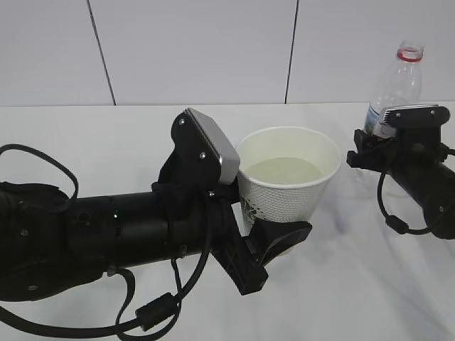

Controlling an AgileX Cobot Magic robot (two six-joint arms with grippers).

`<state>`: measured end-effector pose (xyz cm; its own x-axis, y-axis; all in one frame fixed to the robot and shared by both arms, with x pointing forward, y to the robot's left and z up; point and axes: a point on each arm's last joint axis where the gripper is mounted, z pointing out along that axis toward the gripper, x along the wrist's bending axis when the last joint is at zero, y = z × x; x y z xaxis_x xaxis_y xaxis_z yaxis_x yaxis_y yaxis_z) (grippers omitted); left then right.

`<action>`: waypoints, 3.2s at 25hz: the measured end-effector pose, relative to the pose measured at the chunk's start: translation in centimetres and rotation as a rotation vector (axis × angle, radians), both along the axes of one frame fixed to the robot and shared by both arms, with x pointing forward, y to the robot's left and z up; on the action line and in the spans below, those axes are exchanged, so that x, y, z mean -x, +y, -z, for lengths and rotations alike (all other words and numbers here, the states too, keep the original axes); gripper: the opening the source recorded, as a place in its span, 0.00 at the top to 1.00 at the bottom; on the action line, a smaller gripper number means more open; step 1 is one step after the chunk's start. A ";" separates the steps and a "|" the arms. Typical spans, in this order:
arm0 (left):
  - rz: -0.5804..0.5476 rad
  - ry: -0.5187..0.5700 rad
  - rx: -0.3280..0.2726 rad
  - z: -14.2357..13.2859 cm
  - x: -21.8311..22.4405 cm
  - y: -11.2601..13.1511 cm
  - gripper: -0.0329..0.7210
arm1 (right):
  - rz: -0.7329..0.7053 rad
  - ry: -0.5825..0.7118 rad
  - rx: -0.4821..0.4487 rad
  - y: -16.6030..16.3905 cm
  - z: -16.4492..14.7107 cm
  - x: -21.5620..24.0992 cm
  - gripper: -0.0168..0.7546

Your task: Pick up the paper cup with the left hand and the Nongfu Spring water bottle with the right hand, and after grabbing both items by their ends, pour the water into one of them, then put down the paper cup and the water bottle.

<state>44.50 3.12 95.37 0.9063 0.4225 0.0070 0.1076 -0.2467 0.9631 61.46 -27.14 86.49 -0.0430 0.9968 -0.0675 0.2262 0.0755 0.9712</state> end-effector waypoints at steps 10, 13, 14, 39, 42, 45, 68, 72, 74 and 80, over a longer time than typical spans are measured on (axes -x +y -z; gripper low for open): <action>0.001 -0.002 0.005 0.0 0.0 0.0 0.24 | 0.000 0.020 0.004 0.1 1.8 -0.6 0.35; 0.002 -0.002 0.006 -0.1 0.0 0.0 0.24 | 0.000 0.021 0.004 0.0 1.9 -0.6 0.35; 0.002 -0.002 0.006 -0.1 0.0 0.0 0.24 | 0.000 0.020 0.004 0.0 1.9 -0.6 0.35; 0.009 -0.012 0.032 -0.3 0.0 -0.1 0.24 | 0.002 0.001 0.003 0.0 1.8 -0.7 0.20; 0.009 -0.012 0.032 -0.3 0.0 -0.1 0.24 | 0.002 0.001 0.003 0.0 1.8 -0.7 0.20; 0.009 -0.012 0.032 -0.3 0.0 -0.1 0.24 | 0.002 0.000 0.003 0.0 1.7 -0.7 0.20; -0.001 -0.007 0.037 -0.3 0.0 -0.1 0.24 | -0.015 -0.085 -0.019 0.0 -3.6 1.5 0.20; -0.001 -0.007 0.037 -0.3 0.0 -0.1 0.24 | -0.023 -0.086 -0.018 0.0 -4.4 2.7 0.20; -0.001 -0.007 0.037 -0.3 0.0 -0.1 0.24 | -0.023 -0.089 -0.018 0.0 -4.7 3.0 0.20; -0.001 -0.007 0.037 -0.3 0.0 -0.1 0.24 | -0.025 -0.098 -0.018 0.0 -5.0 3.2 0.18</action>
